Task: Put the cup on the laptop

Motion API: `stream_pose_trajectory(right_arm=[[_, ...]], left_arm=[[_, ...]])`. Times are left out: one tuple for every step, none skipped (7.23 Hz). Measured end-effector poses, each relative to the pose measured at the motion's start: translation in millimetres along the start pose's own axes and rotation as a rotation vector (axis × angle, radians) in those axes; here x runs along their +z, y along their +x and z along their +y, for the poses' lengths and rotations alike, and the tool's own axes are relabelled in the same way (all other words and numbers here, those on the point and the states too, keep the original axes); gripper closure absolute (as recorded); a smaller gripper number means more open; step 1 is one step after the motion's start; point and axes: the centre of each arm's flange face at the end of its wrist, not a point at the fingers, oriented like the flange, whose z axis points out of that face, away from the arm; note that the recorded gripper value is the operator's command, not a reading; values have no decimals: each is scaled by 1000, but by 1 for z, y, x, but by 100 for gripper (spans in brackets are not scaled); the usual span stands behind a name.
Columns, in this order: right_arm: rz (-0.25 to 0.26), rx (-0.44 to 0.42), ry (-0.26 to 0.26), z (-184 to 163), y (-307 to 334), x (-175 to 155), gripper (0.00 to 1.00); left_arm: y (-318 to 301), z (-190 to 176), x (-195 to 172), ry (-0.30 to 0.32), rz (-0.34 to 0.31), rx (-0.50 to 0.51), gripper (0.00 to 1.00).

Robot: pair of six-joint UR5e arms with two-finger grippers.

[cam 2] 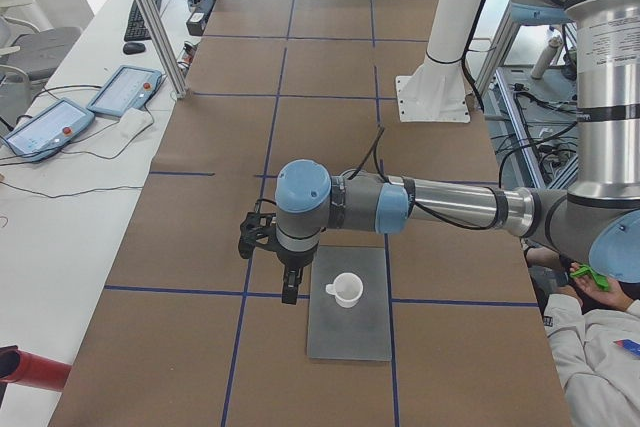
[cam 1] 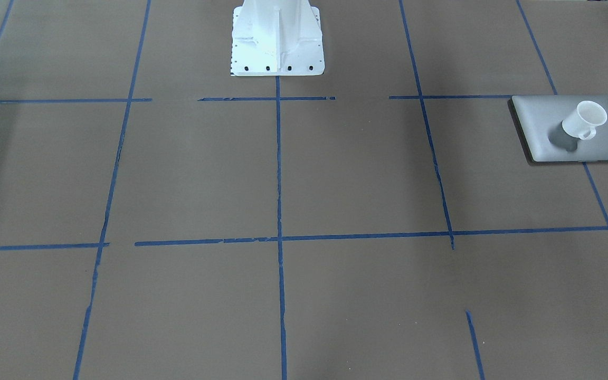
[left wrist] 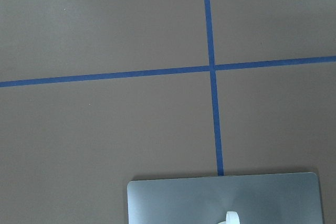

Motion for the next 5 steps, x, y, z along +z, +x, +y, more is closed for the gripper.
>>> stream_pose_trajectory(right_arm=[[0, 0, 0, 0, 0, 0, 0], [0, 0, 0, 0, 0, 0, 0], [1, 0, 0, 0, 0, 0, 0], [0, 0, 0, 0, 0, 0, 0], [0, 0, 0, 0, 0, 0, 0]], left_arm=[[0, 0, 0, -1, 1, -1, 0], [0, 1, 1, -3, 2, -2, 0], [0, 1, 1, -5, 3, -3, 0], [-2, 2, 2, -10, 4, -6, 0], [-5, 3, 6, -17, 4, -12, 0]])
